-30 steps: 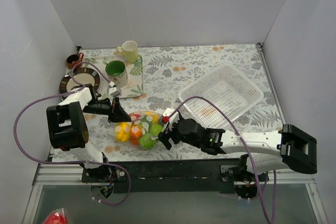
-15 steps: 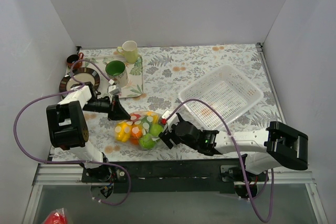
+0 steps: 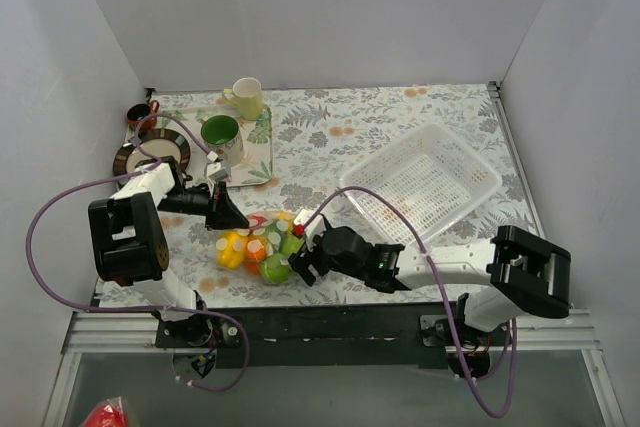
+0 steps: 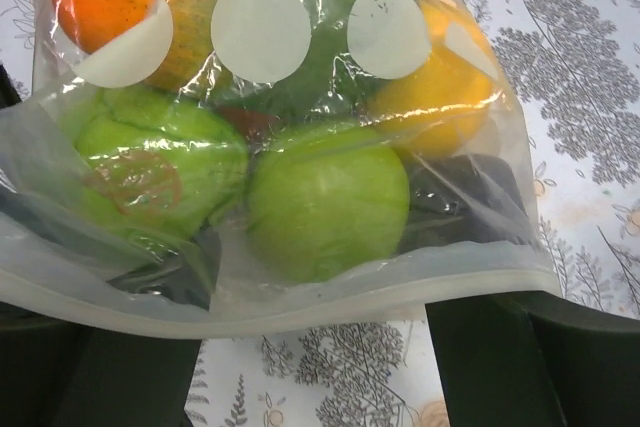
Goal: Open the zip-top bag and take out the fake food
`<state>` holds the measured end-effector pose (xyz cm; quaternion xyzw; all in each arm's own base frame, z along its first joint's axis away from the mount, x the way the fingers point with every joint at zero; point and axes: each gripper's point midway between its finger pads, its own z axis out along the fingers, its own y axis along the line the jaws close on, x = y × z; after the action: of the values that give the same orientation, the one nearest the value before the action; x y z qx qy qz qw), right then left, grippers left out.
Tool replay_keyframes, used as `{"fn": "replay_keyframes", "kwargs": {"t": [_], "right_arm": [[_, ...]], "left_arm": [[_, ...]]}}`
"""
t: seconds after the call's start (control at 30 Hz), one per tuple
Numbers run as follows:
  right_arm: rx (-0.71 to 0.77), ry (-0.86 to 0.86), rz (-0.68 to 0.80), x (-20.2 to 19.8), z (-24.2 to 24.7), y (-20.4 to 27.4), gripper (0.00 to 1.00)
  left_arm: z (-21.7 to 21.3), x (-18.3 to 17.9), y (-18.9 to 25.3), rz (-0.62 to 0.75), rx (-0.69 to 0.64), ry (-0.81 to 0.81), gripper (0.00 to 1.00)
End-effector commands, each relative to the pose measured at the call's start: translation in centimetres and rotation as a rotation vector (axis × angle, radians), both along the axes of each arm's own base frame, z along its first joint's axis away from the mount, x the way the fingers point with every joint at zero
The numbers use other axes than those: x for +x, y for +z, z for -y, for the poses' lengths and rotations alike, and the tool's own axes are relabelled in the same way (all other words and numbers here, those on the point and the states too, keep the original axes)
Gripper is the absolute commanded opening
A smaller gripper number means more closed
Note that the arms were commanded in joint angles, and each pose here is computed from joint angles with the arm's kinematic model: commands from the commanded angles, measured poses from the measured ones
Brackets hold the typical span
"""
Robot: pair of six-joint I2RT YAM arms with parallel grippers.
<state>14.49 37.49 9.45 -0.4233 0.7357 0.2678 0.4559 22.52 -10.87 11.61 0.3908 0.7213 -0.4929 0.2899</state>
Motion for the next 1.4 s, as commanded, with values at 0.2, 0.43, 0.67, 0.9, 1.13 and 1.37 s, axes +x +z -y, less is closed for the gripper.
{"fn": "replay_keyframes", "kwargs": {"t": [0.2, 0.43, 0.67, 0.9, 1.13, 1.37], "right_arm": [[-0.003, -0.012, 0.033, 1.8, -4.2, -1.0, 0.94], [-0.016, 0.040, 0.039, 1.7, -6.1, -2.0, 0.95], [-0.031, 0.096, 0.008, 1.0, -7.3, -2.8, 0.89], [-0.009, 0.053, 0.039, 1.0, -4.5, -0.8, 0.53], [0.024, -0.012, 0.105, 1.8, -0.7, 3.4, 0.28], [0.022, -0.171, 0.155, 4.2, 5.8, 6.6, 0.23]], "left_arm": [[1.0, -1.2, 0.5, -0.002, -0.047, -0.016, 0.00], [1.9, -3.2, -0.8, -0.055, -0.051, -0.057, 0.00], [2.2, -3.5, -1.0, -0.077, -0.055, -0.070, 0.00], [1.4, -0.2, -1.0, -0.034, 0.011, -0.030, 0.00], [0.6, 5.2, 0.1, 0.070, 0.053, 0.061, 0.00], [0.5, 5.0, 0.0, 0.082, 0.075, 0.077, 0.00]]}}
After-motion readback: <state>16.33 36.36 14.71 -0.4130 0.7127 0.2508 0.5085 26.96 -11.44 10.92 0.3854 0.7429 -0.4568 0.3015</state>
